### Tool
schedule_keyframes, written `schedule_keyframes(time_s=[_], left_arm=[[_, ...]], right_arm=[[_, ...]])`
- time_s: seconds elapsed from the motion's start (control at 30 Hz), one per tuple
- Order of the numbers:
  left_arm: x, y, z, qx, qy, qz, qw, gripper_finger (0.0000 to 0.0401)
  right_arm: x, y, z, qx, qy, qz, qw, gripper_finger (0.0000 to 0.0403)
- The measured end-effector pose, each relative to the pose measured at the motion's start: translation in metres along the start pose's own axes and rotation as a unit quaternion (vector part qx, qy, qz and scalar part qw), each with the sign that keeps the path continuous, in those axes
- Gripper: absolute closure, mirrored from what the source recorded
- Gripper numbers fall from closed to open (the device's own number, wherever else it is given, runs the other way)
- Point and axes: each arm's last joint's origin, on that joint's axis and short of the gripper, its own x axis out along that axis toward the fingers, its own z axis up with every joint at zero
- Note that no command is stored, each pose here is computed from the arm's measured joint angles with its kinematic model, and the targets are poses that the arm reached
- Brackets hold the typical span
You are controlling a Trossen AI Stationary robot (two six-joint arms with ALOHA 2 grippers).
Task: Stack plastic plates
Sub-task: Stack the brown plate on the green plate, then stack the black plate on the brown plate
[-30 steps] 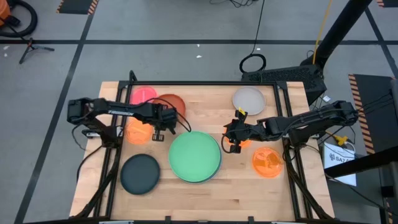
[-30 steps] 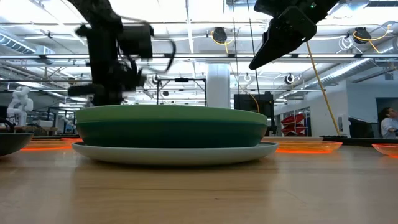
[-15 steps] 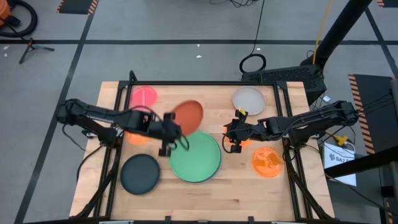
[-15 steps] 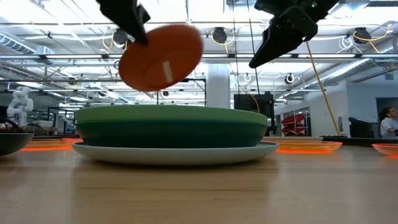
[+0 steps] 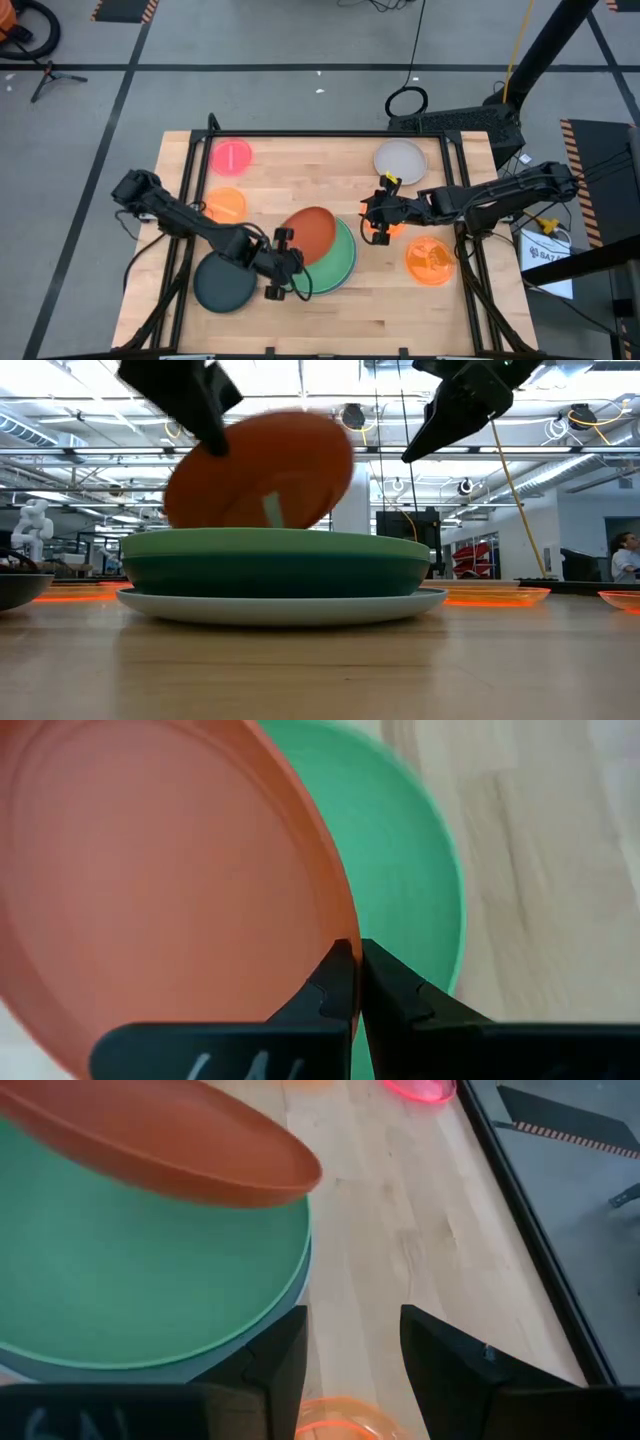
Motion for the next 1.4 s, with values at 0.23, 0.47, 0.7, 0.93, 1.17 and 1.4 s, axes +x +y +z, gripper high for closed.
schedule_keyframes(time_s=[0.23,0.47,0.7,0.93,1.17,1.4], left_arm=[[0.022,-0.007,-0.005,-0.009,0.028,0.008,1.0,0.0387],[0.025,-0.009,-0.005,-0.008,0.03,0.008,0.999,0.0362],[0.025,-0.009,-0.005,-0.008,0.03,0.008,0.999,0.0344],[0.025,-0.009,-0.005,-0.018,0.034,-0.004,0.999,0.0329],[-0.003,-0.011,-0.006,0.027,0.135,0.015,0.99,0.0327],[-0.042,-0.015,-0.025,0.086,0.186,0.015,0.979,0.0327]], right_arm=[[0.0,0.0,0.0,0.001,-0.001,0.0,1.0,0.0248],[0.0,0.0,0.0,0.002,-0.001,0.0,1.0,0.0248],[0.0,0.0,0.0,0.003,-0.001,0.0,1.0,0.0248],[0.0,0.0,0.0,0.004,-0.001,0.0,1.0,0.0248],[0.0,0.0,0.0,0.004,-0.001,0.0,1.0,0.0248],[0.0,0.0,0.0,0.004,0.0,0.0,1.0,0.0248]])
